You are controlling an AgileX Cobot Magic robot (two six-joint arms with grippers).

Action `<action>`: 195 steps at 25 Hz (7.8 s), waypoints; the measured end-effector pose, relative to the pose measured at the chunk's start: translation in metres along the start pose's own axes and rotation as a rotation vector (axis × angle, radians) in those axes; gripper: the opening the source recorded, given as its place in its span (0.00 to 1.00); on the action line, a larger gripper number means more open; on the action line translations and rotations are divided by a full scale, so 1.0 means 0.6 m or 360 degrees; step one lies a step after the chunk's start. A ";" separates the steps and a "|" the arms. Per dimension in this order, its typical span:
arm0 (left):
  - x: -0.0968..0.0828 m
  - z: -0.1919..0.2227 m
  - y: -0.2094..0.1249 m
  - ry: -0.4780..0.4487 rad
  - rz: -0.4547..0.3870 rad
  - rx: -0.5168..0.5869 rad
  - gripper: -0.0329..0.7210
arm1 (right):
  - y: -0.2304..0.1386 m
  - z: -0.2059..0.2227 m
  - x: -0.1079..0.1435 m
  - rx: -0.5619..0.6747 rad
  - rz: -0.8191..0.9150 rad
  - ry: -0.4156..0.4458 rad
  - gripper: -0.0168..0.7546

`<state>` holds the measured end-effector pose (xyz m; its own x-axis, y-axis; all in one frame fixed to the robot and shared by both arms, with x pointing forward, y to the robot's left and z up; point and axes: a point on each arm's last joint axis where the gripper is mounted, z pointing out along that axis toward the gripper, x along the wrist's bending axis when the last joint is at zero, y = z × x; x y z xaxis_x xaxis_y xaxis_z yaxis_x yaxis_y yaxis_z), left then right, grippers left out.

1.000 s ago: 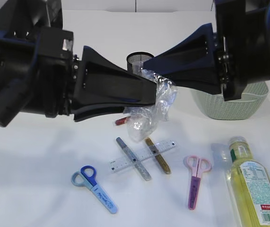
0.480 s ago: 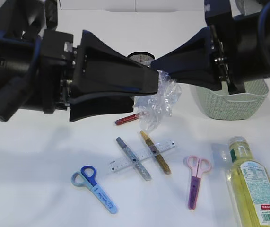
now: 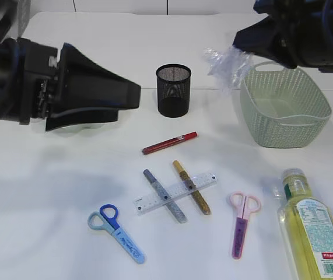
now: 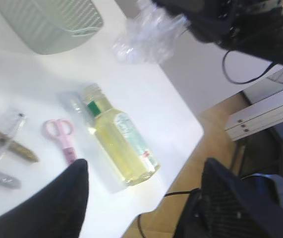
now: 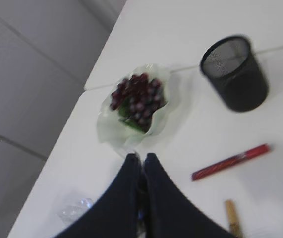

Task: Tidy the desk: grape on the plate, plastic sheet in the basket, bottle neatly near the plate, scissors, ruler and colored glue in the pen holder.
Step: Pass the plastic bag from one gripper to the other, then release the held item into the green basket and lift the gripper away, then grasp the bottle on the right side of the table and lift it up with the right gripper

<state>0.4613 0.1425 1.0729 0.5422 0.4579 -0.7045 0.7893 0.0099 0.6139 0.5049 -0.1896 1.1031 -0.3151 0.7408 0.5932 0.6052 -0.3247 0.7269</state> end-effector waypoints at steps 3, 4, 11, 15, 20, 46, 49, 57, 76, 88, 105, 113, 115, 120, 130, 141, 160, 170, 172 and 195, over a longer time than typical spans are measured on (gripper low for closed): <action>0.026 -0.011 0.002 0.0176 0.0044 0.0022 0.71 | 0.015 0.005 -0.021 -0.0143 -0.0066 -0.0167 0.04; 0.034 -0.016 0.003 0.0238 0.0040 0.0030 0.71 | 0.019 0.008 -0.029 -0.0168 -0.0074 -0.0209 0.04; 0.092 -0.050 -0.009 0.0728 0.0058 0.0238 0.65 | 0.043 0.043 -0.121 -0.0163 -0.0070 -0.0464 0.04; 0.119 -0.071 -0.019 0.1037 0.0048 0.0377 0.64 | 0.068 0.072 -0.161 -0.0162 -0.0147 -0.0551 0.04; 0.136 -0.091 -0.030 0.1292 0.0059 0.0540 0.64 | 0.097 0.117 -0.208 -0.0201 -0.0292 -0.0720 0.04; 0.156 -0.133 -0.041 0.1756 0.0002 0.0745 0.62 | 0.087 0.183 -0.288 -0.0123 -0.0410 -0.0973 0.46; 0.156 -0.134 -0.040 0.1758 -0.0001 0.0742 0.62 | 0.090 0.178 -0.285 -0.0132 -0.0397 -0.0990 0.46; 0.155 -0.135 -0.039 0.1759 -0.0003 0.0744 0.62 | 0.120 0.145 -0.255 -0.0207 -0.0522 -0.1026 0.46; 0.155 -0.135 -0.040 0.1760 -0.0005 0.0747 0.62 | 0.090 0.175 -0.187 -0.0076 0.0664 -0.0192 0.46; 0.155 -0.135 -0.040 0.1761 -0.0009 0.0753 0.62 | 0.050 0.080 -0.124 0.0742 0.0144 -0.0325 0.46; 0.153 -0.132 -0.043 0.1721 -0.0063 0.0746 0.62 | 0.000 -0.078 -0.096 0.1175 -0.0008 -0.0849 0.47; 0.152 -0.131 -0.043 0.1712 -0.0074 0.0741 0.62 | -0.071 -0.089 -0.125 0.1303 0.0125 -0.0927 0.53; 0.152 -0.130 -0.043 0.1704 -0.0081 0.0735 0.62 | -0.075 -0.085 -0.128 0.1254 0.0139 -0.0947 0.56; 0.151 -0.127 -0.041 0.1684 -0.0084 0.0700 0.62 | -0.084 -0.063 -0.117 0.1161 0.0017 -0.1093 0.59; 0.151 -0.126 -0.040 0.1677 -0.0084 0.0687 0.62 | -0.125 0.017 -0.156 0.1274 0.0037 -0.1257 0.70; 0.151 -0.126 -0.040 0.1674 -0.0085 0.0683 0.62 | -0.154 0.060 -0.196 0.1335 0.0080 -0.1333 0.83; 0.151 -0.125 -0.039 0.1671 -0.0084 0.0675 0.62 | -0.174 0.082 -0.229 0.1392 0.0043 -0.1420 0.83; 0.151 -0.125 -0.039 0.1671 -0.0084 0.0675 0.62 | -0.194 0.101 -0.250 0.1444 0.0053 -0.1431 0.81; 0.151 -0.125 -0.039 0.1671 -0.0084 0.0675 0.62 | -0.195 0.102 -0.250 0.1441 0.0053 -0.1429 0.76; 0.151 -0.125 -0.038 0.1669 -0.0078 0.0663 0.62 | -0.100 0.004 -0.105 0.1160 -0.0290 -0.0764 0.62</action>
<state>0.4708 0.2504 1.0215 0.1533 0.9873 0.0427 0.9440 -0.1591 0.2890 0.4901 -0.2156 1.0209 -0.2106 0.9640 0.1622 0.9418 0.1555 0.2981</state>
